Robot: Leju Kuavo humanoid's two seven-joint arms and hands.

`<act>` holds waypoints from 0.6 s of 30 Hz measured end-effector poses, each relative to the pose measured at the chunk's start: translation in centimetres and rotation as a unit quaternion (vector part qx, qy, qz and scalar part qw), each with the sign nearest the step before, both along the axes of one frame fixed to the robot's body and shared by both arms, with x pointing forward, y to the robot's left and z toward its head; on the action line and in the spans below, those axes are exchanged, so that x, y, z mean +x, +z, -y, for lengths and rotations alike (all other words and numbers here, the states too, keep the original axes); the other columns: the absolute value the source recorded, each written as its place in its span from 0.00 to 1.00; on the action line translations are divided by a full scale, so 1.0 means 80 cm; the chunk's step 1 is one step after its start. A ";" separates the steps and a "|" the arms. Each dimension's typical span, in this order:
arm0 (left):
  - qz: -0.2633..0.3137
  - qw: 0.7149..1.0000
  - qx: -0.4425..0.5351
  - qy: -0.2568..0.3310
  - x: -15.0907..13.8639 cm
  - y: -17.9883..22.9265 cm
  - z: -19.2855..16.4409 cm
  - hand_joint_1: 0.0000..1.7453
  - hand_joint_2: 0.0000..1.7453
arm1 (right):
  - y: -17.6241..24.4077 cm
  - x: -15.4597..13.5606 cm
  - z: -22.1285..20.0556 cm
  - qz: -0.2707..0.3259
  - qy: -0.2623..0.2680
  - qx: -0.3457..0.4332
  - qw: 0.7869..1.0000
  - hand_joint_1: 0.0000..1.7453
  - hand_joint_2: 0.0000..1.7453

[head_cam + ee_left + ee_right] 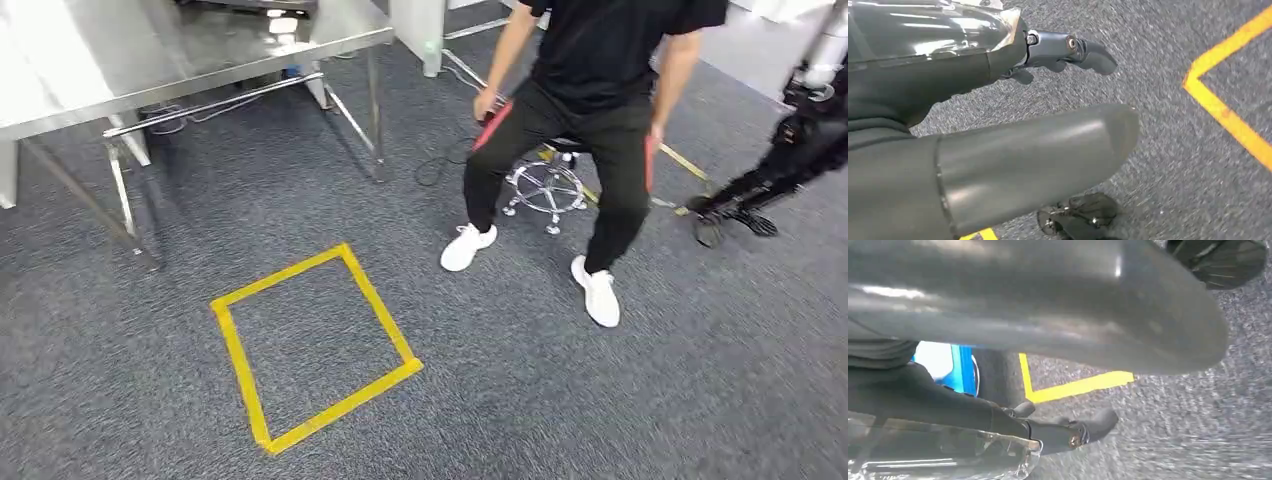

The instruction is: Take the parts from the cabinet and place them on the table.

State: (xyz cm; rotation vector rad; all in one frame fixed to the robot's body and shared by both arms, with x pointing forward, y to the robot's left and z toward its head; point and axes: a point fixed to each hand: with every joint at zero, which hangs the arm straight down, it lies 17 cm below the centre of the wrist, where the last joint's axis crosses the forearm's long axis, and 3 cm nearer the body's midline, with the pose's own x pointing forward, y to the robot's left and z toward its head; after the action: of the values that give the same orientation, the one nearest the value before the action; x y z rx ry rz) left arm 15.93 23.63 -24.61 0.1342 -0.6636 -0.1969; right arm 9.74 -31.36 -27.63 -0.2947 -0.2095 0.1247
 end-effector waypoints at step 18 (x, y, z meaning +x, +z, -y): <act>0.000 1.000 0.000 0.002 -0.003 0.000 0.002 0.00 0.00 | -0.001 -0.007 0.003 -0.005 0.001 0.000 1.000 0.00 0.00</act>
State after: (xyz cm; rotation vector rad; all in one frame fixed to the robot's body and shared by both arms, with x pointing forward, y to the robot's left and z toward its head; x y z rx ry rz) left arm 15.70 23.50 -24.64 0.1346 -0.6628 -0.1939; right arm 9.20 -31.62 -27.72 -0.2945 -0.2005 0.1286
